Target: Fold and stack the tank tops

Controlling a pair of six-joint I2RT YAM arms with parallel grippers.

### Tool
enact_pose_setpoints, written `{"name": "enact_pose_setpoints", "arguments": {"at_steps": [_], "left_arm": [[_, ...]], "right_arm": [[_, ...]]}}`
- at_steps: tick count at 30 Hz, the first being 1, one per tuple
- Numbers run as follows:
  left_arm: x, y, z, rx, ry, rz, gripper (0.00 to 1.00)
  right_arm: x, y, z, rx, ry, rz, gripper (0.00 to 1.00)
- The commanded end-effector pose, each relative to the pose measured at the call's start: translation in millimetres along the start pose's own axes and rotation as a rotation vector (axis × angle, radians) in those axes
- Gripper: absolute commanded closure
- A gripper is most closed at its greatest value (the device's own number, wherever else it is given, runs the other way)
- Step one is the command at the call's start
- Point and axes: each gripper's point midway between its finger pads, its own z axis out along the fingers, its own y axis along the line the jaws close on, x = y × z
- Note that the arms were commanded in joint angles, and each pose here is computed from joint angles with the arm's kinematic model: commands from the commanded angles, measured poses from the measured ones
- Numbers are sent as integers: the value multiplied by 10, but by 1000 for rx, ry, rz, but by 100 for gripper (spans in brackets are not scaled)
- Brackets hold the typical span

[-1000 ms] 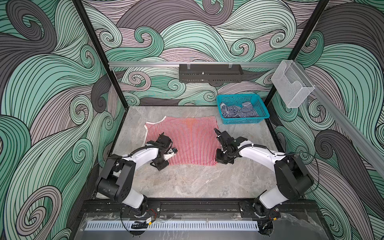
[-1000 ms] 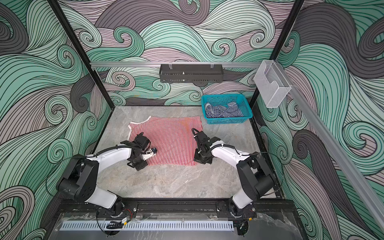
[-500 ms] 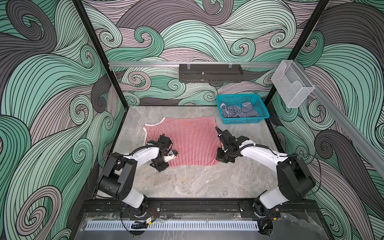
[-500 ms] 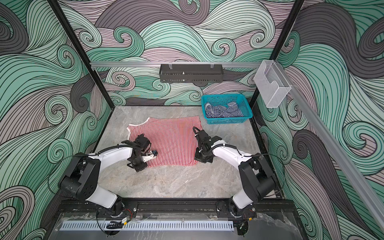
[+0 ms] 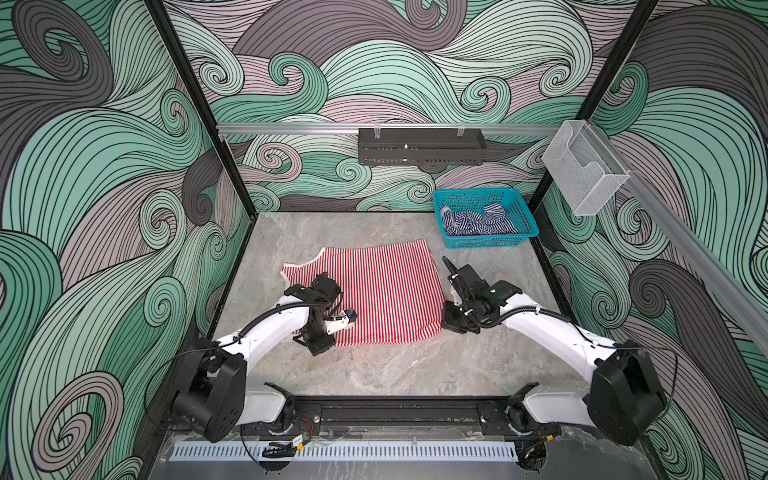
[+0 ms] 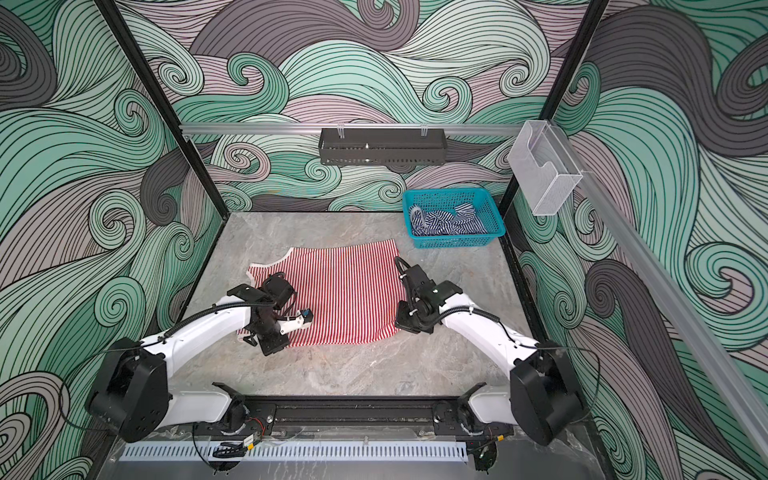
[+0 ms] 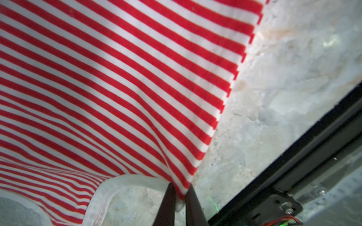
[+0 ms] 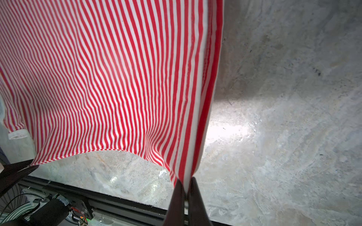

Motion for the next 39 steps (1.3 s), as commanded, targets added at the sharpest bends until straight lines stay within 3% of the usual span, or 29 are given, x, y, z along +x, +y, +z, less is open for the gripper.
{"name": "enact_pose_setpoints", "arguments": {"at_steps": [1,8,24,32,39], "left_arm": [[160,-279,-169,103,28,48,87],[176,-84,-245,0,54,66,86],[-424,919,-397,-350,-25,45,85],[-598,1288,-295,-413,1,5,85],[-596,1330,-97,-372,57,8,84]], "right_arm": [[84,-36,-142,1,-1,-5,100],[-157,159,-329,-32,-22,-44,100],[-880,189,-48,-13,9,-43,100],[-1117,95,146,14,24,-38,100],[-1237,2,311,48,36,-38,100]]}}
